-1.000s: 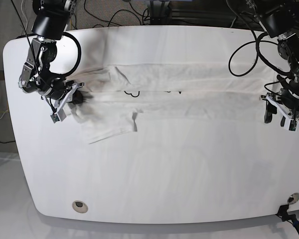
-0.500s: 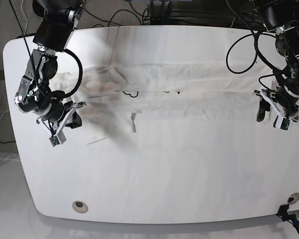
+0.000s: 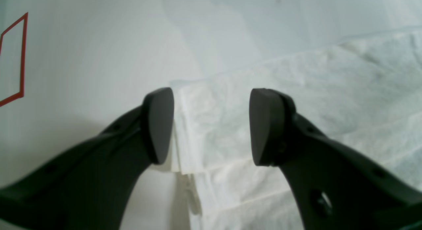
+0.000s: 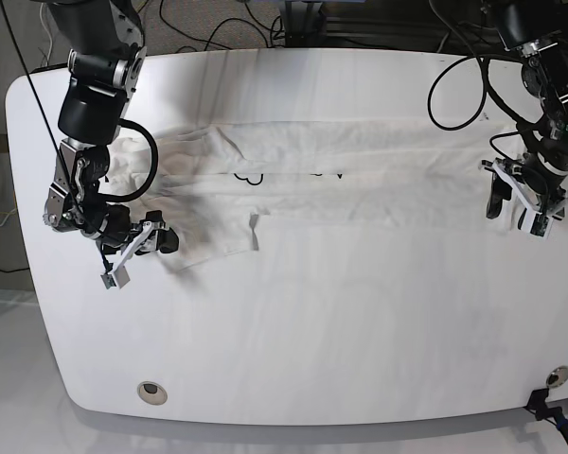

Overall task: Fold the T-shirt properly
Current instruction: 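Lower the right gripper onto the strip's other end and pinch it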

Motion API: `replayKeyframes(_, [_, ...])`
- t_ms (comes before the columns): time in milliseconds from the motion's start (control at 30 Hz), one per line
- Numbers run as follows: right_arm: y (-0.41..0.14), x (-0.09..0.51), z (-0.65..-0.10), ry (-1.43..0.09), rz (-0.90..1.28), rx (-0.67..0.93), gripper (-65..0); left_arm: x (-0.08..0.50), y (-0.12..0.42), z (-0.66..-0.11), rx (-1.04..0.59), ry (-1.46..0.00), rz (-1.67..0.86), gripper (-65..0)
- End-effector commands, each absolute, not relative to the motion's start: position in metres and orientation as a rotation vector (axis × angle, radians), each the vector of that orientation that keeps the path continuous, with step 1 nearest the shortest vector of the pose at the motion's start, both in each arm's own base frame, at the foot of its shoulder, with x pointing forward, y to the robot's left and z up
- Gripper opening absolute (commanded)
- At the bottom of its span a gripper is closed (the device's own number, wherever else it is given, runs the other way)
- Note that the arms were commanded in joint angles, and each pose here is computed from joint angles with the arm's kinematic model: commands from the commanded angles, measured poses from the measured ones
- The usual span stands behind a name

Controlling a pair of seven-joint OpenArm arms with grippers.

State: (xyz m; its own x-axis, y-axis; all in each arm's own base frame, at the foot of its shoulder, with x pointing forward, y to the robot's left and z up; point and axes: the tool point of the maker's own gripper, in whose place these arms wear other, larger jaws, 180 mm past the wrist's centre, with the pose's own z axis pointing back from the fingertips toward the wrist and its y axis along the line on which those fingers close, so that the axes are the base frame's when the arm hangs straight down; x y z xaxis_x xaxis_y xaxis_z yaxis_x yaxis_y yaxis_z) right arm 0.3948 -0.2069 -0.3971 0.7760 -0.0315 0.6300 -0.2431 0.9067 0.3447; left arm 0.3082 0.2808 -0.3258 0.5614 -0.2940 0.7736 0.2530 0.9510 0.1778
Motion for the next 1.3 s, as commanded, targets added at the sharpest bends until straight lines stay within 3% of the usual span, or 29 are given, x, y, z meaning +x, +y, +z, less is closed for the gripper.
replayKeyframes(0, [-0.208, 0.416, -0.382, -0.775, 0.103, 0.457, -27.7, 0.317, 0.283, -0.309, 0.061, -0.976, -0.333, -30.5])
replayKeyframes(433, [-0.223, 0.407, -0.416, -0.724, 0.054, 0.444, -27.7, 0.313, 0.279, -0.31, 0.022, -0.986, -0.32, -30.5])
replayKeyframes(833, [-0.189, 0.399, -0.427, -0.656, 0.092, 0.504, -28.4, 0.313, 0.278, -0.311, 0.019, -0.982, -0.319, -30.5])
replayKeyframes(900, [-0.189, 0.395, -0.43, -0.647, 0.092, 0.504, -35.3, 0.313, 0.278, -0.311, 0.019, -0.982, -0.319, -30.5])
replayKeyframes(1033, [-0.189, 0.394, -0.431, -0.644, 0.091, 0.504, -62.1, 0.313, 0.279, -0.312, 0.019, -0.981, -0.318, -30.5])
replayKeyframes(1067, [-0.189, 0.393, -0.432, -0.64, 0.091, 0.504, -65.0, 0.313, 0.278, -0.312, 0.018, -0.981, -0.319, -30.5])
replayKeyframes(1267, [-0.19, 0.392, -0.423, -0.609, 0.142, 0.479, -65.0, 0.313, 0.278, -0.314, 0.015, -0.975, -0.317, -30.5])
